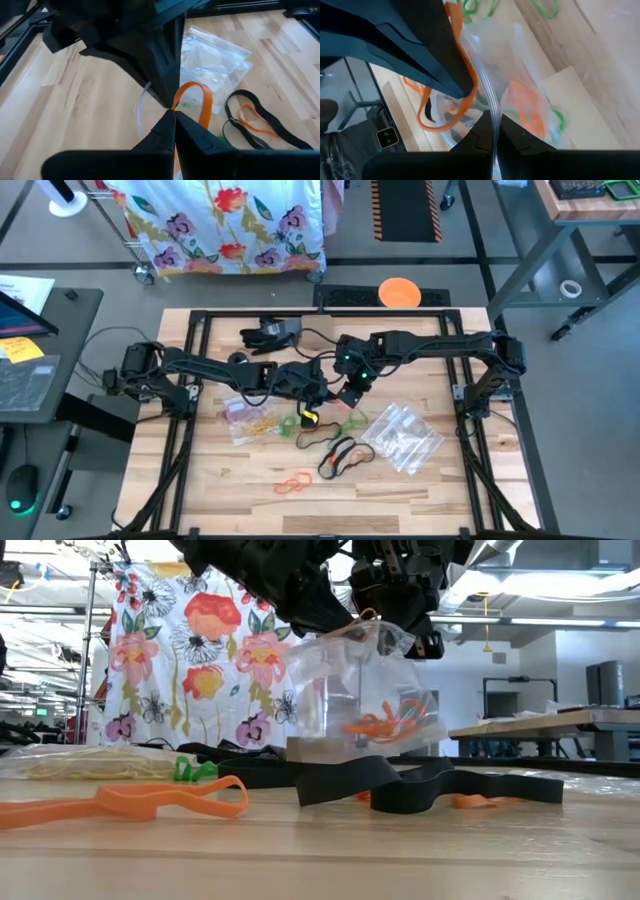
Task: Sort rubber bands
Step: Put the orange rubber band into the transparent zip bag
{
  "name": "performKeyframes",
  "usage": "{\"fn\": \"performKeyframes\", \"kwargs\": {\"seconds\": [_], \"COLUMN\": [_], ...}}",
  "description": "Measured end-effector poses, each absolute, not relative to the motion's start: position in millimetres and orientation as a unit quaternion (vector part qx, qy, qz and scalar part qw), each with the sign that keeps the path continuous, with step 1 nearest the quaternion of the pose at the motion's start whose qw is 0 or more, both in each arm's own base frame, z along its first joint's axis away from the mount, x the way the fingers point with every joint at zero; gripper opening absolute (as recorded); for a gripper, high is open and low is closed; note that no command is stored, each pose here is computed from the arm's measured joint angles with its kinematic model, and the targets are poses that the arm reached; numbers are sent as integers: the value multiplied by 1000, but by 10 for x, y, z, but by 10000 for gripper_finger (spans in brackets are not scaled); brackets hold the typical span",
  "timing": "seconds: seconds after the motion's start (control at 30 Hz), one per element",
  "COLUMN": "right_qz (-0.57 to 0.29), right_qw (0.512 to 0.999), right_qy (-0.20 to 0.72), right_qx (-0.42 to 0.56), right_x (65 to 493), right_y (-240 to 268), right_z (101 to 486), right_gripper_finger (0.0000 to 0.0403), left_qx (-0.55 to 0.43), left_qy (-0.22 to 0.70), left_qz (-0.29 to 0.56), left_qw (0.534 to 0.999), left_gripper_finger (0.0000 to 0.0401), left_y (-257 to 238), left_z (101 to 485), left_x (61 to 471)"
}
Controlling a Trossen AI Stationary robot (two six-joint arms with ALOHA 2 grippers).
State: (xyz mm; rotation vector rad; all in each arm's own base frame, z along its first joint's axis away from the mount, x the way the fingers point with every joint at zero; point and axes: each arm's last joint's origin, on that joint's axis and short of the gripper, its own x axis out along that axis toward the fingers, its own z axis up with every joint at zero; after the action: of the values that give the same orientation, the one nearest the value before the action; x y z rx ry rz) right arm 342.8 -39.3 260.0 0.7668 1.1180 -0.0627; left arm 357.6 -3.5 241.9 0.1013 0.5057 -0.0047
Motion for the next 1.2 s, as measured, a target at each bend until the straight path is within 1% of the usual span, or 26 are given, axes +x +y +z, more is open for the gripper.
{"fn": "performKeyframes", "kwargs": {"seconds": [0.07, 0.17, 0.33, 0.5, 0.57, 0.67, 0.8, 1.0, 1.1, 1.2], "right_qz": [-29, -29, -29, -29, -29, -29, -30, -29, -29, -29], "right_qw": [778, 778, 778, 778, 779, 779, 778, 778, 778, 779], "right_qy": [517, 517, 517, 517, 517, 517, 517, 518, 517, 517], "right_qx": [355, 354, 355, 355, 354, 354, 354, 355, 354, 354], "right_x": [3427, 3428, 3427, 3427, 3428, 3429, 3428, 3427, 3428, 3429], "right_y": [-392, -390, -394, -392, -392, -394, -394, -392, -392, -392], "right_z": [2599, 2600, 2600, 2600, 2600, 2599, 2599, 2598, 2599, 2599], "right_gripper_finger": [5, 5, 5, 5, 5, 5, 5, 5, 5, 5], "left_qx": [51, 68, 82, 42, 43, 47, 60, 81, 83, 83], "left_qy": [251, 259, 264, 280, 300, 319, 307, 270, 267, 260], "left_qz": [-2, 2, 22, 31, 33, 59, 90, 56, 55, 55], "left_qw": [967, 963, 961, 959, 952, 945, 946, 958, 958, 960], "left_gripper_finger": [8, 33, 99, 157, 171, 182, 183, 164, 130, 69], "left_y": [-40, -44, -90, -111, -103, -58, -33, -75, -78, -84], "left_z": [2408, 2385, 2379, 2350, 2315, 2285, 2320, 2388, 2408, 2425], "left_x": [3572, 3562, 3555, 3537, 3514, 3490, 3494, 3535, 3543, 3552]}}
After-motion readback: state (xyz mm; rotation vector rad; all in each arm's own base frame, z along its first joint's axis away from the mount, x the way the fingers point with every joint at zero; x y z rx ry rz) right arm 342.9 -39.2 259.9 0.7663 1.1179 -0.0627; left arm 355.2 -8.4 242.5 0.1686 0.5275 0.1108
